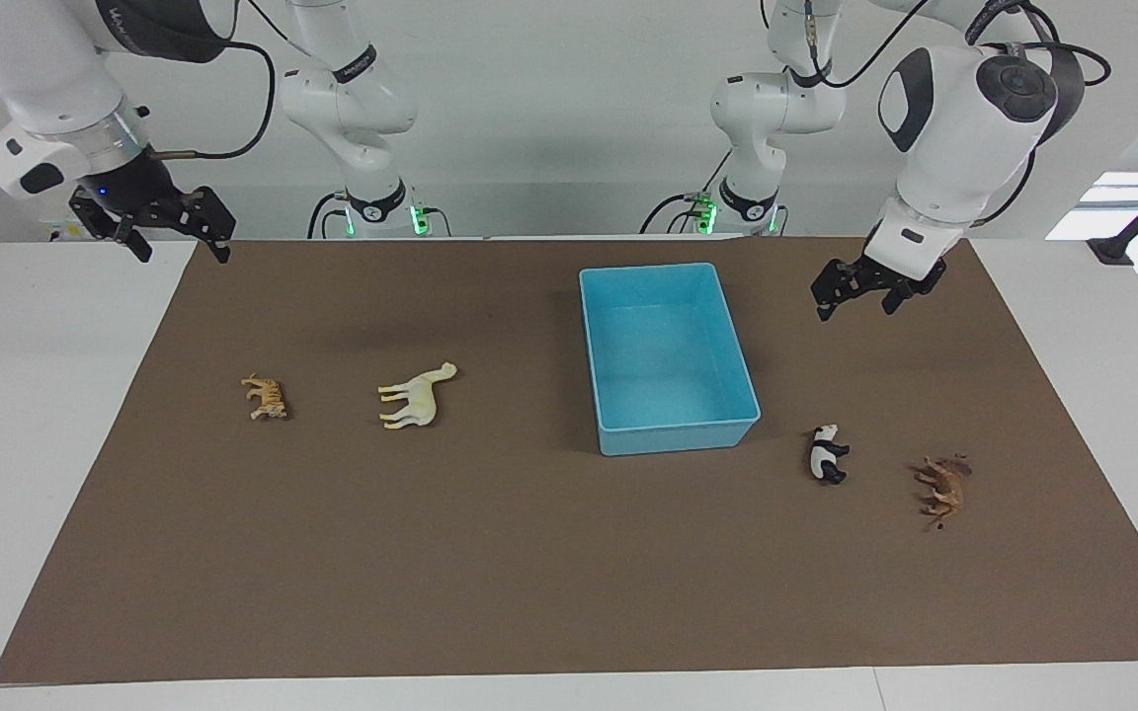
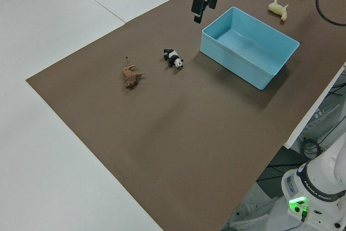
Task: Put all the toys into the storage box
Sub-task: 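Grasp the panda toy with the left gripper while the right gripper reaches the tiger, then lift the panda with the left gripper while the right gripper grasps the tiger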
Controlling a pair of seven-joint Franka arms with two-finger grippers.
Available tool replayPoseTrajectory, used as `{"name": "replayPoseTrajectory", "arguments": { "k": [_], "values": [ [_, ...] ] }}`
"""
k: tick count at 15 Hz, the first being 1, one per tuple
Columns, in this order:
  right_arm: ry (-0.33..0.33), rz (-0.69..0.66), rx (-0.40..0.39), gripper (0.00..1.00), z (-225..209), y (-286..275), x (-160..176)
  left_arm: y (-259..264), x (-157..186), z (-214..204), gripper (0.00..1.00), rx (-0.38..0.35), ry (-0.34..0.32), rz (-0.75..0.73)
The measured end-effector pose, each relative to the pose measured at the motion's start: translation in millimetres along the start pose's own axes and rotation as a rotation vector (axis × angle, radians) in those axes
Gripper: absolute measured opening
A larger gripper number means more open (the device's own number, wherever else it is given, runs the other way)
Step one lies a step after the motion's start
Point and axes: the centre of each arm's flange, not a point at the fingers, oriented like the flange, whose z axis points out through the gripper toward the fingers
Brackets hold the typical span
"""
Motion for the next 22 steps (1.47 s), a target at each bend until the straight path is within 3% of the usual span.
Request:
{"name": "replayPoseTrajectory", "arguments": {
  "k": [2,5,8,11,14,18,22],
  "values": [
    [-0.008,-0.005,0.001,1.0,3.6,-0.1,-0.9,-12.5,7.6,37.1,1.0,-0.01,0.043,-0.028],
    [-0.031,-0.062,0.004,1.0,27.6,-1.6,-9.1,-27.6,11.7,92.7,1.0,-0.012,0.054,-0.055],
    [0.015,-0.12,-0.004,1.0,76.2,-1.9,-26.8,-41.2,20.9,127.7,1.0,-0.02,0.091,-0.079],
    [0.019,-0.14,-0.005,1.0,123.6,-4.7,-46.2,-33.2,15.9,167.7,1.0,-0.034,0.133,-0.065],
    [0.026,-0.177,-0.005,1.0,183.5,-6.1,-44.3,-20.7,10.8,205.2,1.0,-0.037,0.115,-0.043],
    [0.03,-0.315,-0.001,1.0,252.3,14.2,-23.5,-8.6,7.1,227.0,1.0,-0.034,0.085,-0.022],
    [0.1,-0.381,-0.025,1.0,270.7,18.2,-5.9,-6.8,7.3,226.9,1.0,-0.035,0.086,-0.019]
  ]
}}
